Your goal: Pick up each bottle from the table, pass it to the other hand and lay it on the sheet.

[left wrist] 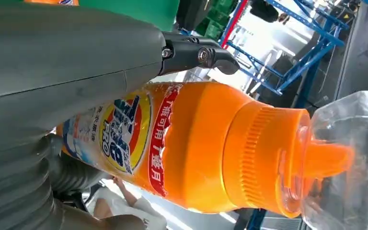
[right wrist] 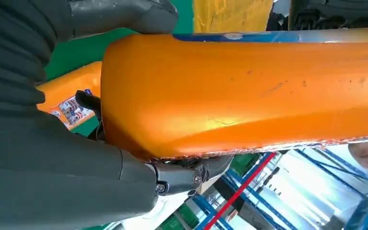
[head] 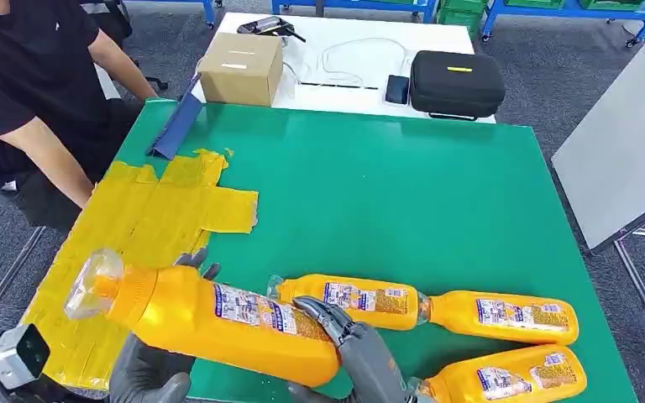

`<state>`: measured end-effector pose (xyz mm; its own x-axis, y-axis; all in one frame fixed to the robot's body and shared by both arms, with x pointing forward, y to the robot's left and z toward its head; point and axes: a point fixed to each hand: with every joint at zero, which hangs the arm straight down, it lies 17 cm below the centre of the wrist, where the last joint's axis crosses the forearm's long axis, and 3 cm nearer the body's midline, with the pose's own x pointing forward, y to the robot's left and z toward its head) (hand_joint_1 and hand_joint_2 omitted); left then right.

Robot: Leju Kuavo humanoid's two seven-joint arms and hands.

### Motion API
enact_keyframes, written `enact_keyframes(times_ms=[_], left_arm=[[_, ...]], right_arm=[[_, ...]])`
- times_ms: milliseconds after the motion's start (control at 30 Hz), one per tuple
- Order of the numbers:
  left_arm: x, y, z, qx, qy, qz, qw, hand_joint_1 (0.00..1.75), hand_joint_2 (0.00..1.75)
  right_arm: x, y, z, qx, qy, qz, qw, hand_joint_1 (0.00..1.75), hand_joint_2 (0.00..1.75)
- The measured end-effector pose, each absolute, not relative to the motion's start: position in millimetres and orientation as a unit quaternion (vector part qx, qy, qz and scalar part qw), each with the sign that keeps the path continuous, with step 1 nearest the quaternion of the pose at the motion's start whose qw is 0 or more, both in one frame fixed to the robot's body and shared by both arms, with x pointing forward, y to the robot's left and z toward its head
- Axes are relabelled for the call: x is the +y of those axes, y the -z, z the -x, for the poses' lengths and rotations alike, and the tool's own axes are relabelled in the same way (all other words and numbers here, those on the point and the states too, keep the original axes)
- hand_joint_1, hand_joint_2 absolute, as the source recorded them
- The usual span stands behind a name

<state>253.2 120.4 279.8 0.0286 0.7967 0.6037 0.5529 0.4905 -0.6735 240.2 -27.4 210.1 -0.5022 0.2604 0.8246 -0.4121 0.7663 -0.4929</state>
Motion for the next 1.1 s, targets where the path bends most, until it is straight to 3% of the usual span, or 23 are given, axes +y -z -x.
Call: enact_keyframes(times_ms=[900,933,967,1000,1100], left_arm=[[106,-296,-254,-0.703,-0.059,0.49,0.513,0.05,1.75],[106,-296,-254,-0.703,-0.058,0.49,0.512,0.54,1.75],[105,-297,-254,-0.704,-0.057,0.49,0.512,1.59,1.75],[105,-297,-254,-0.704,-0.057,0.49,0.512,1.75,1.75],[104,-297,-253,-0.705,-0.052,0.489,0.511,1.75,1.75]], right_arm=[[10,-192,-225,-0.758,-0.43,-0.112,0.478,1.75,1.75],[10,-192,-225,-0.758,-0.43,-0.112,0.478,1.75,1.75],[10,-192,-225,-0.757,-0.43,-0.112,0.478,1.75,1.75],[10,-192,-225,-0.757,-0.43,-0.112,0.478,1.75,1.75],[11,-193,-225,-0.758,-0.43,-0.113,0.478,1.75,1.75]])
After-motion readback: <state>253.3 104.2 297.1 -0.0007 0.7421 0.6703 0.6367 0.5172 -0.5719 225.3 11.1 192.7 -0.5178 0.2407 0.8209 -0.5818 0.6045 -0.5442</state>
